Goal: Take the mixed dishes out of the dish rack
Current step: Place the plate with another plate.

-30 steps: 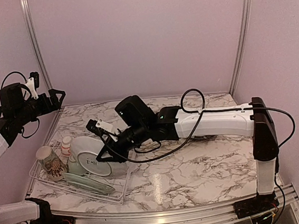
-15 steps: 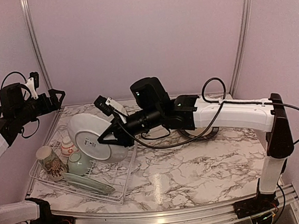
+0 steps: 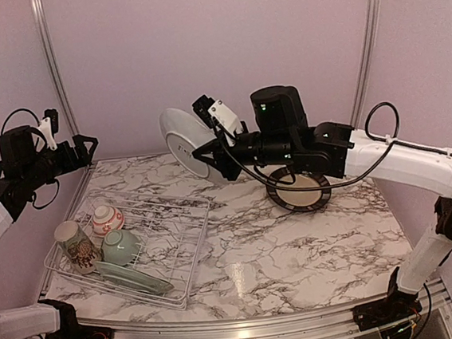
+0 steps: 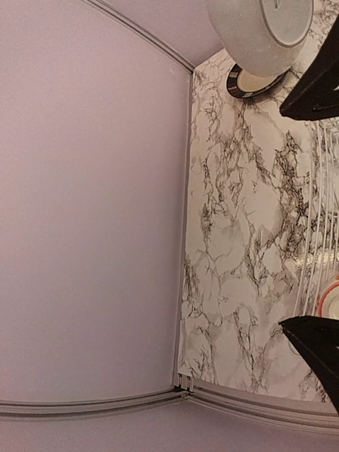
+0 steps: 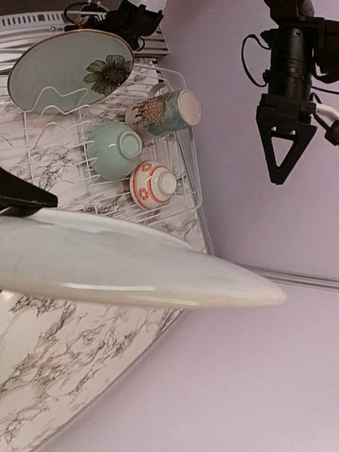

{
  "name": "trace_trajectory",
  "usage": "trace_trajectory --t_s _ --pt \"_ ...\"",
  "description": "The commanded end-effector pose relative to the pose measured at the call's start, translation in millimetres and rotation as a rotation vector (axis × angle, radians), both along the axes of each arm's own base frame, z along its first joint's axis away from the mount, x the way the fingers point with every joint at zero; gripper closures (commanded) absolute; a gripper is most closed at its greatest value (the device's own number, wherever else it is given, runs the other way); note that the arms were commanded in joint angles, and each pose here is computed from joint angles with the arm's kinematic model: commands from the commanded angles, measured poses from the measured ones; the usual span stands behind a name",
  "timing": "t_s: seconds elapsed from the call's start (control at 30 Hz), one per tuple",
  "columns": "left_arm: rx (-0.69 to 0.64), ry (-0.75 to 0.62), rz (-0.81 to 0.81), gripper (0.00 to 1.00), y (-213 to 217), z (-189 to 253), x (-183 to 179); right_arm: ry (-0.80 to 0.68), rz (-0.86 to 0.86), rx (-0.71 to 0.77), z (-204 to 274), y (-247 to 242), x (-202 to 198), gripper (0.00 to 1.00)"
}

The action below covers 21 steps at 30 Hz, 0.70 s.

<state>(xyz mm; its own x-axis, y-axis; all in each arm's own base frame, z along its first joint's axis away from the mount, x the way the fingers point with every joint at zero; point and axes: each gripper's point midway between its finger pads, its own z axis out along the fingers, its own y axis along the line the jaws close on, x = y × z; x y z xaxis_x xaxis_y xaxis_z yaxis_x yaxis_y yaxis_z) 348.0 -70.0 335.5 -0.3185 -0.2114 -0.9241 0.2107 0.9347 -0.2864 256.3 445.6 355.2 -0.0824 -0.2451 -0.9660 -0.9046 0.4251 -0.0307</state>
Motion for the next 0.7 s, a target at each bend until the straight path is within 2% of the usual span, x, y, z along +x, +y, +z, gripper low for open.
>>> trace_trajectory --t_s 0.0,0.13,0.37,0.57,0.67 --pt "-0.006 -0.005 -0.007 0.01 0.1 -2.4 2.0 -0.175 -0.339 -0.014 35.3 -64.7 65.8 1.0" --pt "-0.01 -0.002 -0.011 0.01 -0.8 -3.1 2.5 -0.15 -0.558 -0.17 -4.5 -118.3 111.9 1.0" --pt "-0.019 0.004 -0.018 0.01 -1.8 -4.7 3.3 -0.115 -0.802 -0.458 -73.3 -181.6 153.3 1.0" --pt "-0.023 0.004 -0.025 0.01 -3.1 -4.2 2.9 -0.104 -0.892 -0.683 -124.2 -205.3 169.0 1.0" --pt "-0.023 0.003 -0.025 0.01 -3.1 -4.0 2.7 -0.088 -0.895 -0.747 -149.1 -207.6 173.5 1.0"
